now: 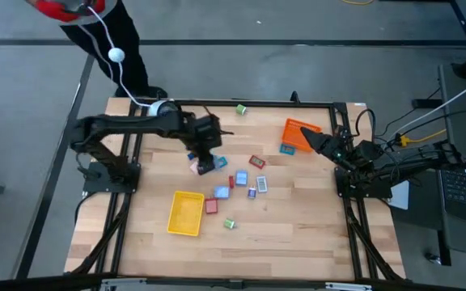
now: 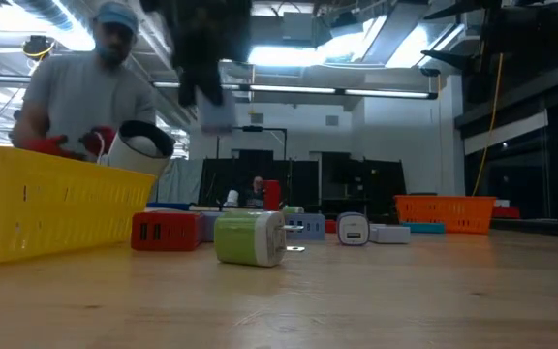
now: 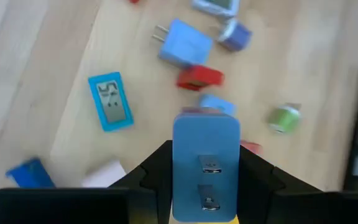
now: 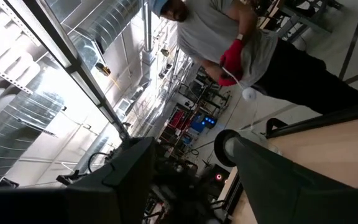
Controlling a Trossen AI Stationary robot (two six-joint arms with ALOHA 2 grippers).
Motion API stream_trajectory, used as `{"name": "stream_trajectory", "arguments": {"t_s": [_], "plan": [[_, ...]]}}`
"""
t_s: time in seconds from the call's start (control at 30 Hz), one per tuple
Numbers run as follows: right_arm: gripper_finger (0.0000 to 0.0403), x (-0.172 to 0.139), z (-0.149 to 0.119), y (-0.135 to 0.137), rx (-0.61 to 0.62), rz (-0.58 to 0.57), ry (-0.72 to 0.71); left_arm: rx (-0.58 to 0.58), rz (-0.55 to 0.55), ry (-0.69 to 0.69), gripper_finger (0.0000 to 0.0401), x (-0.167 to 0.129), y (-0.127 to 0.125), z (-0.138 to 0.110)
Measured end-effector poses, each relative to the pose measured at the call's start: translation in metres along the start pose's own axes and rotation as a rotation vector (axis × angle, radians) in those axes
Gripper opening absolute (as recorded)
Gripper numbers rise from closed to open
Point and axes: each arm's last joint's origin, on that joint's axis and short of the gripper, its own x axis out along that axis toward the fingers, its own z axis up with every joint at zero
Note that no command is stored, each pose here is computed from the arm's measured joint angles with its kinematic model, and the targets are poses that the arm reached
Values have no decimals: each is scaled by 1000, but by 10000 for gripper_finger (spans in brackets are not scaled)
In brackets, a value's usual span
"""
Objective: Pick & Place Office items
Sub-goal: Put the top left light blue charger adapter into the yellow bin
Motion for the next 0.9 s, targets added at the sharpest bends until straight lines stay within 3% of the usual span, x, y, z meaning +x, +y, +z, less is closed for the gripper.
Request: {"name": "stream_trajectory", "arguments": {"t_s": [0.13, 0.27, 0.43, 0.57, 0.9], "plan": [[226, 0, 0, 0, -5, -4, 3, -16, -38, -11, 113, -32, -19, -20], [226, 0, 0, -1, -5, -6, 1, 11, 33, 88, 113, -36, -36, -43], [226, 0, 0, -1, -8, -15, -9, 102, 65, 149, 113, 0, -59, -73], [226, 0, 0, -1, -6, -22, -17, 38, 73, 178, 113, 30, -64, -99], [226, 0, 0, -1, 0, -26, -24, 84, 217, 177, 113, 59, -62, -137]]}}
